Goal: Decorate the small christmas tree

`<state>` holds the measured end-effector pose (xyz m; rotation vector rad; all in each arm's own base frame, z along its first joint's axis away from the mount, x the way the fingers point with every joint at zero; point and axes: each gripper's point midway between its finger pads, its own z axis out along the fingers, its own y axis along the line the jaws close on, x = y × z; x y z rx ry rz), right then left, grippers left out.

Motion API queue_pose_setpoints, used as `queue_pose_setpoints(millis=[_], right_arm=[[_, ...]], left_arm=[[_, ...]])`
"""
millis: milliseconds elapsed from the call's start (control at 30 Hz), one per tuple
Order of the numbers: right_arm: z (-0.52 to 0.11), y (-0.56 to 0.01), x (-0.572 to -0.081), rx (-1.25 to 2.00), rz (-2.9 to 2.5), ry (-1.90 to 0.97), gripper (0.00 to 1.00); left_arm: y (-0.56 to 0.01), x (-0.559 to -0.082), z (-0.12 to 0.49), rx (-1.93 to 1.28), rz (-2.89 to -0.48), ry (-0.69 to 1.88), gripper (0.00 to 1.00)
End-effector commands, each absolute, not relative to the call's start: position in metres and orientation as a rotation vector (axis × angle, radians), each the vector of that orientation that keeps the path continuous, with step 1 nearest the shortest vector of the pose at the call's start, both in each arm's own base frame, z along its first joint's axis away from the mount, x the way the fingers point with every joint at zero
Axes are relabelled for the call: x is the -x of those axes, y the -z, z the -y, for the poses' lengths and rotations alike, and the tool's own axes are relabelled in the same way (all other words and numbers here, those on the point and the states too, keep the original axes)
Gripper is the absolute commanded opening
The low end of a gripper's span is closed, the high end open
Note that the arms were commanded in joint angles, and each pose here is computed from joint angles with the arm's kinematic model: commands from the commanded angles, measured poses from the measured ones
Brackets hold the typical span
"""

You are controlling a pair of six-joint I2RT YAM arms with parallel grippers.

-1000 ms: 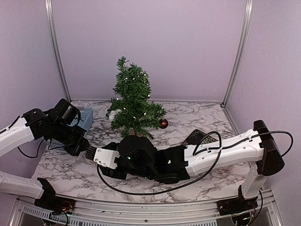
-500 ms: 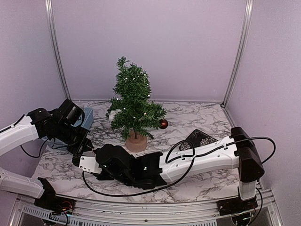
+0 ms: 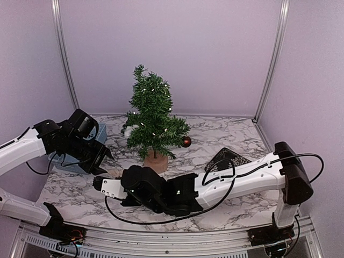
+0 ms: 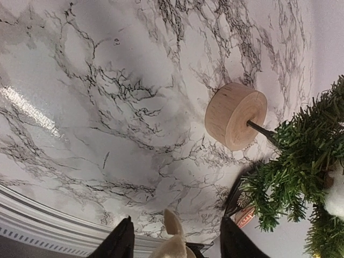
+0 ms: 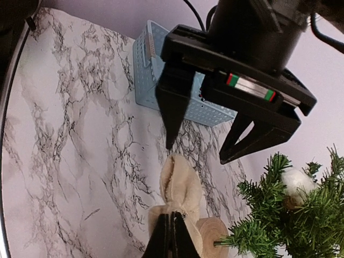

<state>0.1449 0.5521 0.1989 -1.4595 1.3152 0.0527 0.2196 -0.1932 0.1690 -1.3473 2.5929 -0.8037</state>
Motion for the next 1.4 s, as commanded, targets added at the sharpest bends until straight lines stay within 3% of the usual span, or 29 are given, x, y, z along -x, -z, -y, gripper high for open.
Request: queue_pose_setpoints(millis=[0,200,267,633,767,967,1367], right_arm=[[-0.537,-0.248,-0.137,1.355,-1.346,-0.312,0.00],[-0.487,-0.275,-0.129,1.275,-1.417,-0.724,0.00],[-0.466,-0.290,-0.124,1.241,-1.413,-0.865,0.00],[-0.380,-0.304,-0.157,1.210,-1.462,-1.106,0.00],[-0.371,-0.306,-0.168,1.190,-1.471,-1.210,0.00],[-0.375,-0.307,-0.158,1.243,-1.451,-1.309,0.00],[-0.377,-0.305,-0.148,1.274,-1.460,-1.421,0.00]], left_arm=[[-0.177,-0.229,0.197,1.191,-2.588,0.820,0.64],[-0.195,-0.244,0.199,0.964,-2.529,0.869,0.97],[-0.203,-0.248,0.201,0.889,-2.488,0.910,0.99],[-0.218,-0.253,0.220,0.683,-2.296,1.197,0.99],[-0.256,-0.255,0.227,0.363,-2.161,1.194,0.99],[-0.310,-0.221,0.233,-0.275,-1.872,1.052,0.83],[-0.284,-0.151,0.319,-0.916,-1.634,0.916,0.70]])
